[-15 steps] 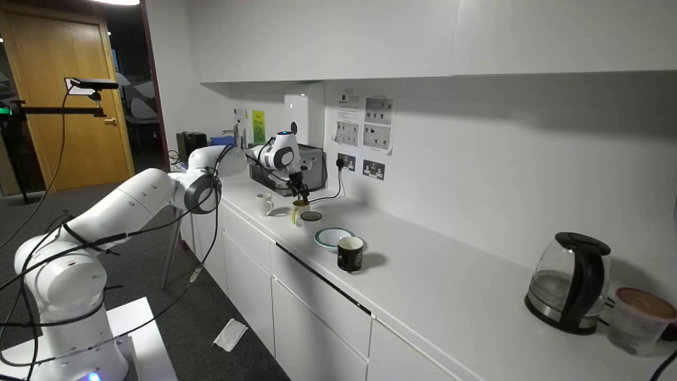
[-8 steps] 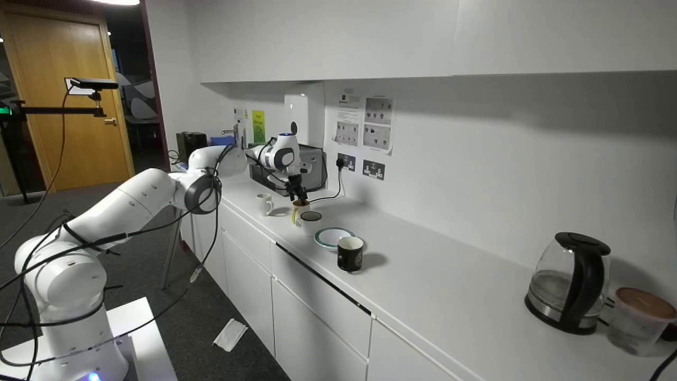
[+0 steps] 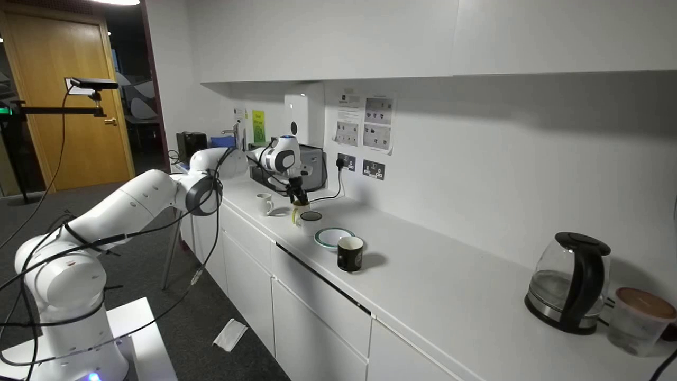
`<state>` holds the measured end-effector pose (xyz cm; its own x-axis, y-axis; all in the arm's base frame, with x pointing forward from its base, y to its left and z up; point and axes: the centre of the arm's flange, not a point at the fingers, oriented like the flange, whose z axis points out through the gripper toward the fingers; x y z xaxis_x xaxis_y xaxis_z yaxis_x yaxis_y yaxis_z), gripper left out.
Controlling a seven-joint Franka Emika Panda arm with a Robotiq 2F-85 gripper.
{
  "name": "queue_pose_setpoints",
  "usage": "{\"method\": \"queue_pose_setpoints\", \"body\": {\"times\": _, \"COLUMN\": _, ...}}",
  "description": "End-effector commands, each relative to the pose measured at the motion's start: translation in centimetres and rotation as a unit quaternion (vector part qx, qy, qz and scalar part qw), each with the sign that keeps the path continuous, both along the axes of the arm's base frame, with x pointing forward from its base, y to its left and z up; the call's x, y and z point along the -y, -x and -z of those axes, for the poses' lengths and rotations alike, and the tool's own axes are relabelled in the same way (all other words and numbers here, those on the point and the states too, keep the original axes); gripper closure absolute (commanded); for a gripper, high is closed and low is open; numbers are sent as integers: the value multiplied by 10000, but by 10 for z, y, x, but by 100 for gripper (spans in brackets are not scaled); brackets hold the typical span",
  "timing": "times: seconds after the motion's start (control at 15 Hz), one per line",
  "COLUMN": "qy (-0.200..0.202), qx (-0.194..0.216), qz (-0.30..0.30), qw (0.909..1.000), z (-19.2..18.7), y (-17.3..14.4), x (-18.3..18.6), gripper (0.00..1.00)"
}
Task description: Move the yellow cup
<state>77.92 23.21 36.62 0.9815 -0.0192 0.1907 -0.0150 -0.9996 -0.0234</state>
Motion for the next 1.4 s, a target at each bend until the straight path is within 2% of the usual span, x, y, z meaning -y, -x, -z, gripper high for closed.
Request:
{"method": "queue_pose_setpoints", "body": {"times": 0.0, "qy": 71, "qx": 446, "qz": -99, "qw": 9989, "z": -23, "y": -28, "x": -2, "gripper": 0}}
{"method": "queue_pose_setpoints", "body": {"times": 0.33, "qy": 79, "qx": 1203, "qz": -153, "qw": 9926, "z": -56, "y": -35, "x": -6, "gripper": 0}}
{"method": "queue_pose_setpoints", "body": {"times": 0.47, "qy": 53, "qx": 1359, "qz": -183, "qw": 9905, "z": -64, "y": -34, "x": -7, "gripper": 0}}
{"method": "queue_pose_setpoints", "body": {"times": 0.67, "qy": 18, "qx": 1240, "qz": -190, "qw": 9921, "z": -70, "y": -23, "x": -5, "gripper": 0}}
{"method": "queue_pose_setpoints", "body": {"times": 0.87, "qy": -61, "qx": 913, "qz": -80, "qw": 9958, "z": -78, "y": 2, "x": -4, "gripper": 0}}
{"method": "queue_pose_setpoints", "body": {"times": 1.33, "qy": -256, "qx": 827, "qz": -223, "qw": 9960, "z": -130, "y": 68, "x": -25, "gripper": 0}}
